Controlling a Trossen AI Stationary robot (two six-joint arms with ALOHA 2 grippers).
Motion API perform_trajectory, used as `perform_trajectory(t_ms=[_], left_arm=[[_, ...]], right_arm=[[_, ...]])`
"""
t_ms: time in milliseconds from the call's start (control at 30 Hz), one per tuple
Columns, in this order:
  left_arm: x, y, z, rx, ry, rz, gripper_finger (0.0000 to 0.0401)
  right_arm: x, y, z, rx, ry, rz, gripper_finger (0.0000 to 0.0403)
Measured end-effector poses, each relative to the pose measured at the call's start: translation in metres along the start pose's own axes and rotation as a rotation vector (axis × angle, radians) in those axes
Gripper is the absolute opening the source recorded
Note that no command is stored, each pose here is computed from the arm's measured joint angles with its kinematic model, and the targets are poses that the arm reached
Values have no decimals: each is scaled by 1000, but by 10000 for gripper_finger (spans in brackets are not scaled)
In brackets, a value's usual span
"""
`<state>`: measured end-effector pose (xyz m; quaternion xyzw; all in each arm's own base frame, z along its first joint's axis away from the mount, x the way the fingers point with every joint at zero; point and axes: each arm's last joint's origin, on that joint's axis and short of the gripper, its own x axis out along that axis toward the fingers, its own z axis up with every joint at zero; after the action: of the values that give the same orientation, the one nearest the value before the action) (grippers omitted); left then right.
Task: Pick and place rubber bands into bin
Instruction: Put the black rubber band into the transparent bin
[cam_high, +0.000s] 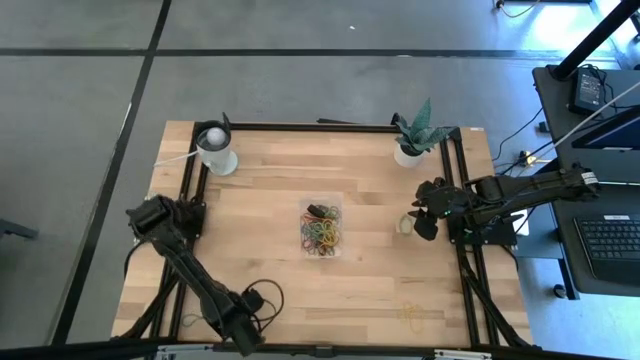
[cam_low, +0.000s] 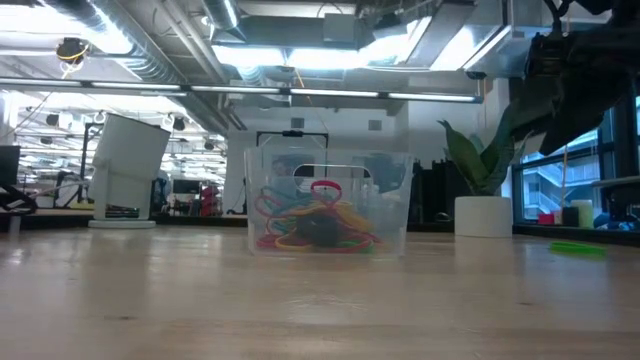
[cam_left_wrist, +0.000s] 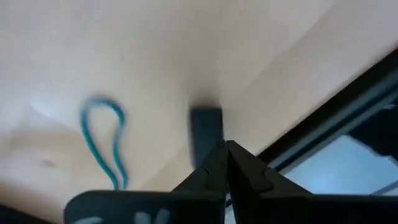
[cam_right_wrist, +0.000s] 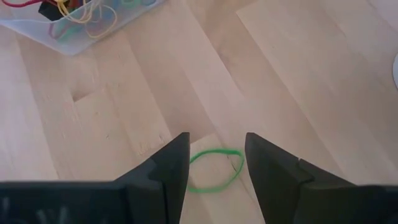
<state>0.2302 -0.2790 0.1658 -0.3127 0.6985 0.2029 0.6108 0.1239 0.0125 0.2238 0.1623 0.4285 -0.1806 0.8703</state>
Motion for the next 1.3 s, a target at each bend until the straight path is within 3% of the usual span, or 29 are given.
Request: perform_trajectory(t_ms=[200,300,567,733,933,1133,1300], left_arm=[[-48,17,13,24,-173,-30,1],[-65,27,20,48,-174,-11,1],[-66,31,24,45,-150,19,14],[-61,29,22,-94,-138,25,69],[-54,25,13,-234,-89,11,166],[-36,14,-2,-210,-83,-20,250],[-6,4,-12,-115,-82,-8,271]], right_arm=[[0,2,3,11,-29,19,159],[0,3,4,16,-43,29,159],[0,3,5,19,-48,32,159],[0,3,5,15,-47,32,159],[0,3,5,12,-47,30,159],[0,3,5,8,-59,9,159],[0,2,5,8,-76,-18,159]])
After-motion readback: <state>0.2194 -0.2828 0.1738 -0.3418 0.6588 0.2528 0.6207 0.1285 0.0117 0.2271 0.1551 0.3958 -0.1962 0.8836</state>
